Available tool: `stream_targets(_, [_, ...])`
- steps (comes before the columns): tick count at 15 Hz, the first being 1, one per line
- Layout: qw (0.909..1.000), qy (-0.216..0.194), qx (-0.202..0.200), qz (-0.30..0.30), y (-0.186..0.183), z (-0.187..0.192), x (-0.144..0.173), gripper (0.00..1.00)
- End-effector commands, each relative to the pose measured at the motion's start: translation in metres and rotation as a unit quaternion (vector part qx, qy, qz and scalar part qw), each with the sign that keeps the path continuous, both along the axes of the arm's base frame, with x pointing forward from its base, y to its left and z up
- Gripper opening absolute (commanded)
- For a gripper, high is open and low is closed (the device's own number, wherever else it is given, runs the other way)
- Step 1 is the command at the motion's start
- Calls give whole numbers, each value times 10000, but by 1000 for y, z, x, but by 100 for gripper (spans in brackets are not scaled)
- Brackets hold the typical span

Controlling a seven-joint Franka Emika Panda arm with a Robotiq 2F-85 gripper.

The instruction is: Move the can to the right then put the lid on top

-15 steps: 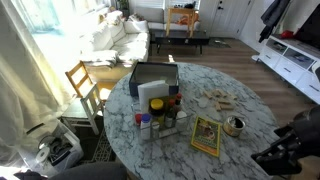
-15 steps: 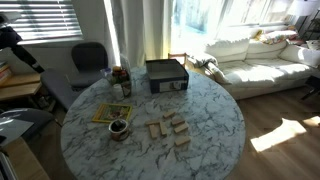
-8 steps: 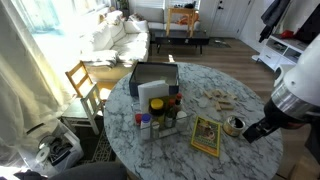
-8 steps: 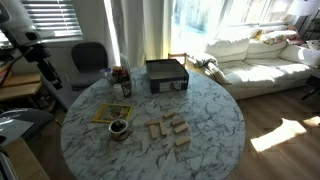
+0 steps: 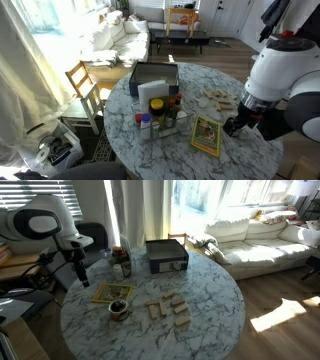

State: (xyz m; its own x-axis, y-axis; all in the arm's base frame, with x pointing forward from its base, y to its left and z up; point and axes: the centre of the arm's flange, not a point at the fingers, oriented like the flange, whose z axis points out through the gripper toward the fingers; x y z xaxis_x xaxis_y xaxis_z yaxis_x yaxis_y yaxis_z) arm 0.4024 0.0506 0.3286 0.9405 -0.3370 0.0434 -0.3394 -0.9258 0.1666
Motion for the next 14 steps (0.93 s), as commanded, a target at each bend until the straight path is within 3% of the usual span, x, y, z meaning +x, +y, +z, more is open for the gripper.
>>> stream_targets(1, [10000, 24, 12, -13, -1, -2, 1, 100])
stream_targets(5, [10000, -51, 5, 43, 4, 5, 0, 100])
stream_targets(10, [9991, -88, -85, -410, -34, -17, 18, 100])
stream_targets(14, [9973, -283, 260, -631, -61, -40, 30, 100])
